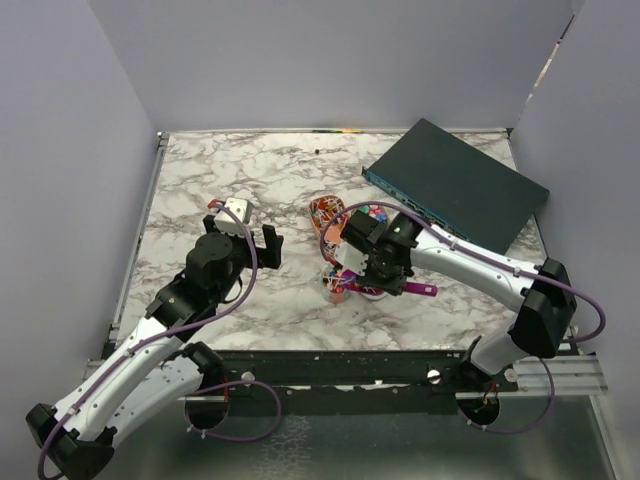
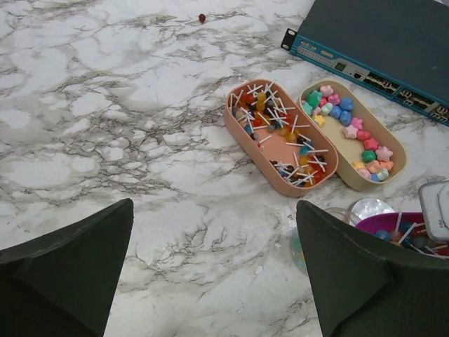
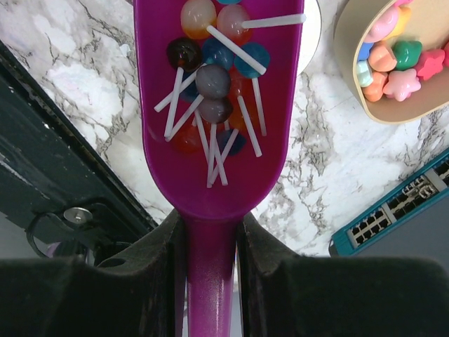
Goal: Pack the candies
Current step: Place the fake candies in the packing bottle.
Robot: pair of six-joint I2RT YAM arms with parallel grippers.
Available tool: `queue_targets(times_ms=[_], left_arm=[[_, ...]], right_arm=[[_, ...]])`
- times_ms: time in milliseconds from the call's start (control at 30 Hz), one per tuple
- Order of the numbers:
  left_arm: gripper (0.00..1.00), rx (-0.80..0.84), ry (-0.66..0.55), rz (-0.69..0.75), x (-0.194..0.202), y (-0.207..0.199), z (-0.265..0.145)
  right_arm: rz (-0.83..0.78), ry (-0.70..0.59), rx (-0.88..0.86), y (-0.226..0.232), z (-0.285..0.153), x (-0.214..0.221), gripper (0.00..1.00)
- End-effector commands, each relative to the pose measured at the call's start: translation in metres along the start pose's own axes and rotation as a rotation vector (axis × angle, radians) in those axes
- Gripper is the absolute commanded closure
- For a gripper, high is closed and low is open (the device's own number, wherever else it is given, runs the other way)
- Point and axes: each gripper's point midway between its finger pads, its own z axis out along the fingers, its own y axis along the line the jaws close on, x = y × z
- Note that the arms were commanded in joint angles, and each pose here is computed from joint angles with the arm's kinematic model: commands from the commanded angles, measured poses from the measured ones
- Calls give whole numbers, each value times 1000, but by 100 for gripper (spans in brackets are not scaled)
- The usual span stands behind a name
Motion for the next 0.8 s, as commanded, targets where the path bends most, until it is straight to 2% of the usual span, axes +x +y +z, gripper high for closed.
queue_targets(times_ms=[0, 767], left_arm=[[1, 10, 4, 17, 0, 0, -3], [1, 9, -28, 22, -7, 3, -10]], right_arm=[[-8, 66, 30, -2, -9, 4, 99], [-43, 205, 105, -9, -17, -1, 99]])
